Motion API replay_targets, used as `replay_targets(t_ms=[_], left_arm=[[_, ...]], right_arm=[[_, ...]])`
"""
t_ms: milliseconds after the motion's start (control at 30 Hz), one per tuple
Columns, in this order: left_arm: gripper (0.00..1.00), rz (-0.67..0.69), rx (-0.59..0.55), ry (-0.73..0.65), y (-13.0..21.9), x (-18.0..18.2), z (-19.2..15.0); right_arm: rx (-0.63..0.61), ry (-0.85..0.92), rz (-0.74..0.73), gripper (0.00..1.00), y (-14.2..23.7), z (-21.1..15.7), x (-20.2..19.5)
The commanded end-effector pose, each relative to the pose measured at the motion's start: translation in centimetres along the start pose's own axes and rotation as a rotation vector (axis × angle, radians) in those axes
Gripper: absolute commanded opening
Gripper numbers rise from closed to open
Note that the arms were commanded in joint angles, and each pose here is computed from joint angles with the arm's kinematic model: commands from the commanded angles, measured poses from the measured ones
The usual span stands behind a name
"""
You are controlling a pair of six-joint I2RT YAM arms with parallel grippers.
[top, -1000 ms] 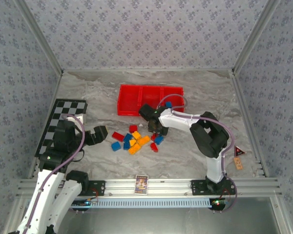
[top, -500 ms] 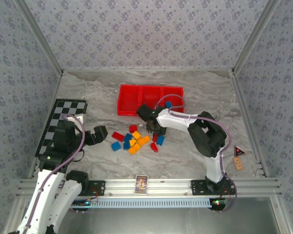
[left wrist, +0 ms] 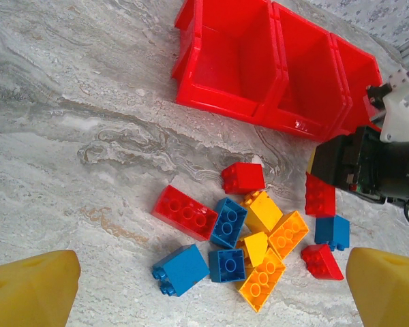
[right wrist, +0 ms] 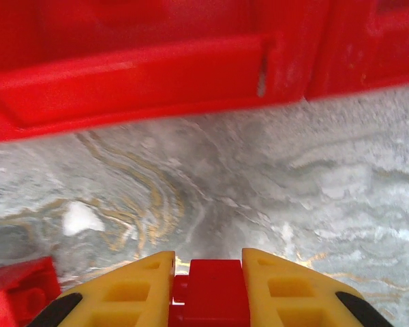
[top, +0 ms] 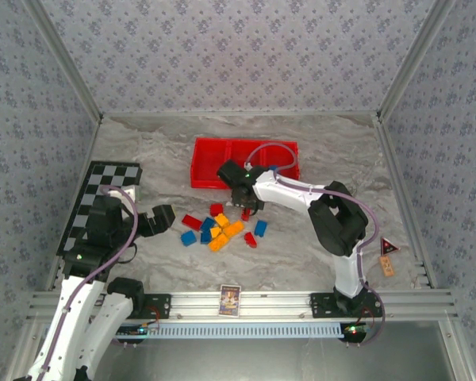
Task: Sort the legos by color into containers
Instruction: Pick up the lego from the center of the table, then place the lego in the container.
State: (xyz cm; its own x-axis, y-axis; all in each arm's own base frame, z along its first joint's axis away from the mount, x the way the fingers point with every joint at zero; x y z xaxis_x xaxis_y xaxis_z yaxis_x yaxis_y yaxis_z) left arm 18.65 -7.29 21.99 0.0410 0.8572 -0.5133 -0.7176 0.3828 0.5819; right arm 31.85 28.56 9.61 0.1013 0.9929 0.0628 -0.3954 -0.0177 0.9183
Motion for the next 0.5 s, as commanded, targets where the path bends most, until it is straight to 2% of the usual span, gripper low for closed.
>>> replay_targets(t_ms=[0, 200, 467], left_arm=[[1.00, -0.022, -0.002, -0.010, -0.1, -0.2, 0.0], [1.00, -0.024, -0.003, -0.012, -0.1, -0.3, 0.0], [1.00, -0.024, -0.006, -0.012, 0.0, -0.3, 0.0]], right_arm=[[-0.151, 0.086, 0.083, 0.20, 4.2, 4.2, 2.1], [-0.264, 0.274, 0.089, 0.19, 5.8, 9.6, 3.9], [-0.310, 0.404, 0.063, 0.19, 2.5, 15.3, 3.6]])
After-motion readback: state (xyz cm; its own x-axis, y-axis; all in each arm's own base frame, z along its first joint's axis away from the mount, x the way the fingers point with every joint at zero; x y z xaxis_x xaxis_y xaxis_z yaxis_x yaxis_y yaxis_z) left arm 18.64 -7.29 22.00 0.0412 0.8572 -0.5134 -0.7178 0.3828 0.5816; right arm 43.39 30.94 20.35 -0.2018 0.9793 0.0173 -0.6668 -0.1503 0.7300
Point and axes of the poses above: each hand's point on the last joint's axis, 136 mm out from that joint toward the fingers, its own y axis back along the fingers, its own x axis along the line the jaws close on, z = x × y, the point moved 3 cm from there along y, back along the fingers, and after that the axes turned 3 degrees about y, right-handed, at the moved point
